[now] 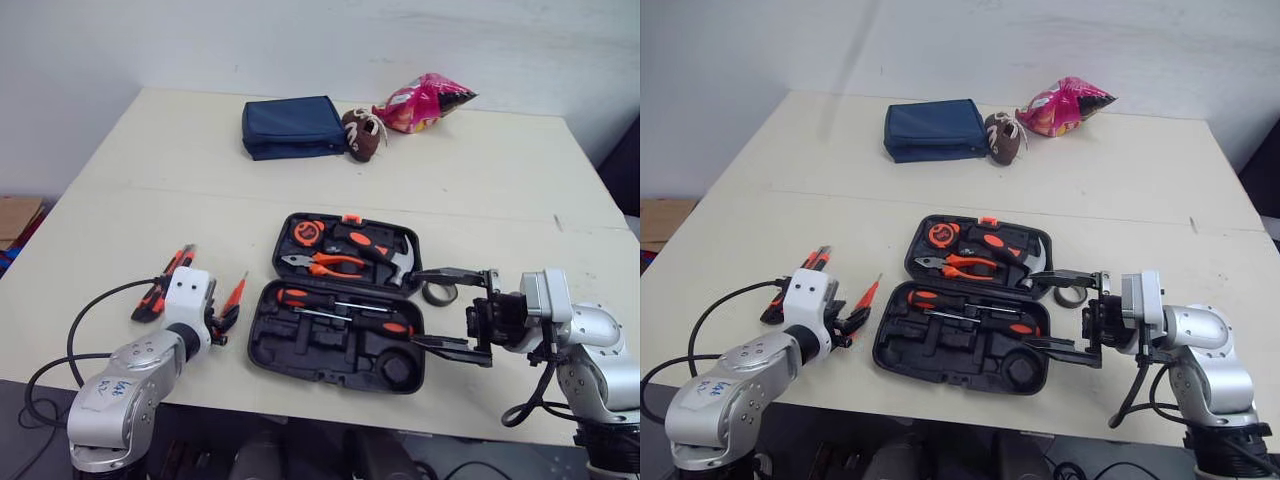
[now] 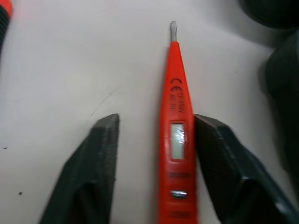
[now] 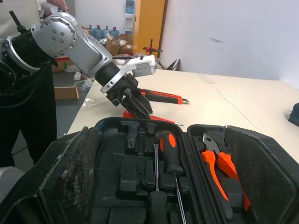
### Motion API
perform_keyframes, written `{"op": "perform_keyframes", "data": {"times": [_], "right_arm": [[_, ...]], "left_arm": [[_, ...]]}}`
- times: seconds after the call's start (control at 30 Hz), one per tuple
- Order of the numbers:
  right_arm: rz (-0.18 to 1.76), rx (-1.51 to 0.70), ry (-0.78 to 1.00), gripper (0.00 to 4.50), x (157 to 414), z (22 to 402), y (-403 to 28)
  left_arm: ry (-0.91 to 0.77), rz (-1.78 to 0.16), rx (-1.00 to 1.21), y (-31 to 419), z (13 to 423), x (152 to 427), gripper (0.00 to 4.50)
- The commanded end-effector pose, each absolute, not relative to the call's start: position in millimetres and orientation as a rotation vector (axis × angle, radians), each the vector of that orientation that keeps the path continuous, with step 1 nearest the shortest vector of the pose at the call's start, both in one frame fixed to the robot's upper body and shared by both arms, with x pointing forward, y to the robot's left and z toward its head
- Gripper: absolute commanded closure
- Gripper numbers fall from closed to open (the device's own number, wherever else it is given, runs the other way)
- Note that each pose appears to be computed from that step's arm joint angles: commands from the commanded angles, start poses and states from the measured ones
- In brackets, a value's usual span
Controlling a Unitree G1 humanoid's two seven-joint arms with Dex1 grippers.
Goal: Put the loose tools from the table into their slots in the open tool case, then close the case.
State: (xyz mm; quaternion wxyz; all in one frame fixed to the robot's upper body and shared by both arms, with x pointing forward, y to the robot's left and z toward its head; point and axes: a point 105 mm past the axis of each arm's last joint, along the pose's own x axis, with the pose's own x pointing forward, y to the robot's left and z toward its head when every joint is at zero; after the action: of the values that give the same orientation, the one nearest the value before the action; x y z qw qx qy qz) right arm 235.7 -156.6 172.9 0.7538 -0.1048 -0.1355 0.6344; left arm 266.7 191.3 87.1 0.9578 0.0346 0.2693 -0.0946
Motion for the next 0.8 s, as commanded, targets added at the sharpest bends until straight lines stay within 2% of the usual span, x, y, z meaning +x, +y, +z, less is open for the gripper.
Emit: {"op": "perform_keyframes", "data": {"times": [0.03,0.07,0.17,0.33,0.47,0.57,0.7,0.8], "right_arm": [[1.376,-0.254,-0.337,0.0,233.1,177.9,-159.3],[1.375,-0.255,-0.337,0.0,232.7,177.6,-159.8],[1.37,-0.252,-0.328,0.0,230.7,176.3,-161.9],[1.36,-0.253,-0.32,0.0,227.9,176.7,-164.6],[1.351,-0.263,-0.303,0.0,227.6,174.9,-170.7],[1.337,-0.297,-0.262,0.0,228.8,164.9,-181.5],[1.317,-0.306,-0.248,0.0,230.0,159.8,-186.6],[1.327,-0.309,-0.236,0.0,228.0,156.5,-186.0]], "left_arm": [[0.671,-0.242,0.025,184.6,62.3,254.8,3.8],[0.663,-0.234,0.03,187.1,64.2,255.9,4.16],[0.629,-0.208,0.069,198.1,71.1,258.5,4.18],[0.395,-0.209,0.118,217.3,116.2,270.7,4.18],[0.187,-0.476,0.252,205.0,163.1,268.4,4.18],[0.197,-0.777,0.435,184.5,174.0,254.2,4.18],[0.128,-1.108,0.518,154.3,191.6,236.6,4.18],[0.229,-1.37,0.623,137.0,181.2,219.1,4.18]]}}
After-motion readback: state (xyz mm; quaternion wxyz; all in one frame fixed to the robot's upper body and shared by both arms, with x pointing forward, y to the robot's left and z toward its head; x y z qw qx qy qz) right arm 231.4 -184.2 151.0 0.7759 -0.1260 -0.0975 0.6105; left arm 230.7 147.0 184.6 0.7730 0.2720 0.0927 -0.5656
